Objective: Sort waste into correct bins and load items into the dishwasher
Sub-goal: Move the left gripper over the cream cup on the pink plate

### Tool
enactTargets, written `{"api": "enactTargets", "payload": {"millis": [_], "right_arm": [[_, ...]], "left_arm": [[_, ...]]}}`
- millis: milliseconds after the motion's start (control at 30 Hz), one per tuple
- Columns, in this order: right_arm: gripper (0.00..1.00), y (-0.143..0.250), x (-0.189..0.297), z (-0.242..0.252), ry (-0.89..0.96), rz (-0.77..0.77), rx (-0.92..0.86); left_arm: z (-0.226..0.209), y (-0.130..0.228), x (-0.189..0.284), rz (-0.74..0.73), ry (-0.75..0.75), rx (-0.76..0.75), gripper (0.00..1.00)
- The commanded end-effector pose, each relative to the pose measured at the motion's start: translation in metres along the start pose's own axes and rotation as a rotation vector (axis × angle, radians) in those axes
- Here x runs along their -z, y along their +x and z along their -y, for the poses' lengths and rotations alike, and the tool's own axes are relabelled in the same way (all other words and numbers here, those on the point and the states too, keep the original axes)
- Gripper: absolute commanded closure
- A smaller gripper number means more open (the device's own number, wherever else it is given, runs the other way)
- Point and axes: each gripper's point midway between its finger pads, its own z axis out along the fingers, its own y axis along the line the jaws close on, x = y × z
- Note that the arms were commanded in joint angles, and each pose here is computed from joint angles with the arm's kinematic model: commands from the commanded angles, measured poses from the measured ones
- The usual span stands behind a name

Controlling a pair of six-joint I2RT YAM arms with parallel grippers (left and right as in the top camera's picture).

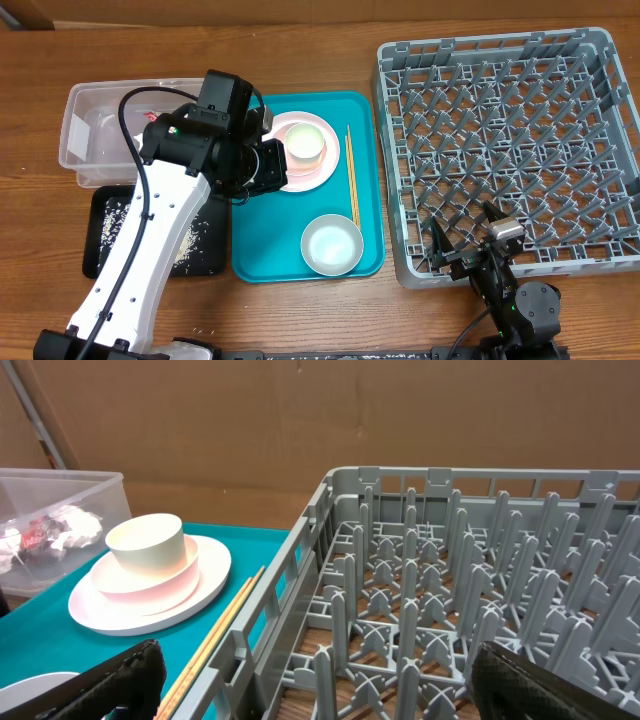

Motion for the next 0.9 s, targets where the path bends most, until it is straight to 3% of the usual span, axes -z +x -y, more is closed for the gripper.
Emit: {"api": "enactTargets", "payload": {"millis": [0, 300, 467, 700, 767, 867], "right_arm": [[0.0, -0.003, 0.001, -0.001, -0.005, 0.014, 0.004], [0.0, -0.003, 0.001, -0.001, -0.004, 0.015, 0.004], [0.0, -0.003, 0.003, 0.026, 0.153, 0.013, 0.036], [0.0, -0.006, 0.003, 0.025, 0.15, 0.024, 0.035], [0.0, -0.008, 0.002, 0.013, 0.081, 0.032, 0.03], [0.0, -0.006, 0.003, -0.029, -0.168, 0.024, 0.033]], "left_arm": [[-0.002, -0.004, 0.002, 0.021, -0.027, 0.004, 0.96], [-0.002, -0.003, 0.002, 0.02, -0.028, 0.003, 0.96], [-0.001, -0.006, 0.002, 0.032, -0.023, 0.0, 0.96], [-0.001, -0.006, 0.002, 0.03, -0.023, 0.0, 0.96], [-0.001, -0.006, 0.002, 0.029, -0.023, 0.0, 0.96], [-0.001, -0.005, 0.002, 0.026, -0.024, 0.002, 0.96]]}}
